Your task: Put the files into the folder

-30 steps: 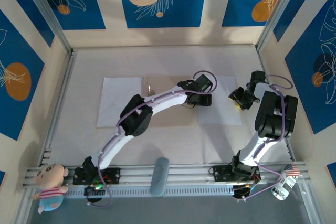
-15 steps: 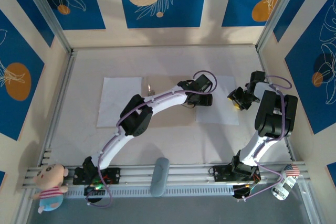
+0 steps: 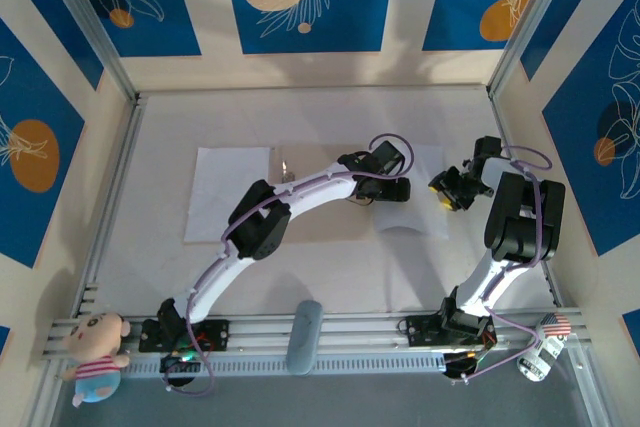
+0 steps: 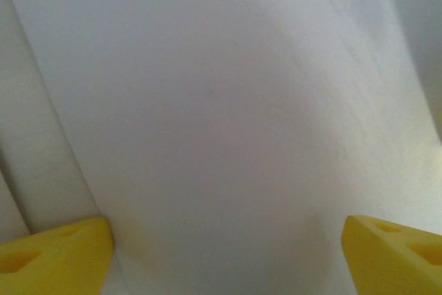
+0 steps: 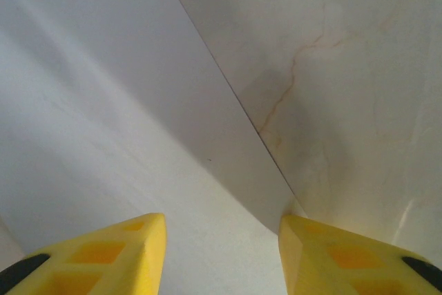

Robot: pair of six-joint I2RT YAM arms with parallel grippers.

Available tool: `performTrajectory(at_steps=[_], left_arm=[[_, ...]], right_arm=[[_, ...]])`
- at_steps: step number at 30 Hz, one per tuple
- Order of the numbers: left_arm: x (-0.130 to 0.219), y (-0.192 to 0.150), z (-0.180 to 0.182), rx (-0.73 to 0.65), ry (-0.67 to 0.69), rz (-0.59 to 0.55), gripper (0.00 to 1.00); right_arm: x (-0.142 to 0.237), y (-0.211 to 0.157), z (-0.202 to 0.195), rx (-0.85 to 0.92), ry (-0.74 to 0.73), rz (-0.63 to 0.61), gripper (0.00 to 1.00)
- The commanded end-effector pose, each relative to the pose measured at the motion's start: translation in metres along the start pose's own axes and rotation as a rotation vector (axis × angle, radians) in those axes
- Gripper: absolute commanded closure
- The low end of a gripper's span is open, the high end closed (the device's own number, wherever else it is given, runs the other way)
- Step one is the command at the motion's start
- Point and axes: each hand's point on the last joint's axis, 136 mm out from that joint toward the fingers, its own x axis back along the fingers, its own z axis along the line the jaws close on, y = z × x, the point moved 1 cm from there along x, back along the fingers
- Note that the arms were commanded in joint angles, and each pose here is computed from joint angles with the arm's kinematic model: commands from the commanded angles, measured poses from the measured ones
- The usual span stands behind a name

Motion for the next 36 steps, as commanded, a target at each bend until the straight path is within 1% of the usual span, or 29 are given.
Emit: performTrajectory(at_steps=[1,5,10,20,24,29,34,36], left_arm=[[-0.008,-0.014,-0.002,0.008,-0.037,0.055,0.08],[-0.009,-0.015,0.0,0.015,-0.03,0.058,0.07],[-0.01,-0.015,0.002,0.021,-0.026,0.06,0.06],[-0.009,-0.014,0.005,0.032,-0.024,0.065,0.07],[-0.009,-0.014,0.005,0.043,-0.033,0.067,0.12],[-0.005,-0.01,0.007,0.064,-0.047,0.053,0.24],[-0.001,-0.007,0.014,0.092,-0.048,0.043,0.3],[0.001,-0.005,0.014,0.101,-0.06,0.037,0.34]], right_arm=[[-0.004,-0.015,0.005,-0.027,0.052,0.054,0.52],[-0.007,-0.018,0.011,-0.037,0.099,0.071,0.52],[-0.005,-0.02,0.015,-0.04,0.121,0.075,0.52],[-0.006,-0.028,0.028,-0.049,0.195,0.103,0.52],[-0.003,-0.029,0.032,-0.047,0.215,0.103,0.52],[0.003,-0.028,0.038,-0.041,0.237,0.096,0.52],[0.009,-0.029,0.045,-0.035,0.269,0.09,0.52],[0.013,-0.03,0.048,-0.031,0.283,0.089,0.51]])
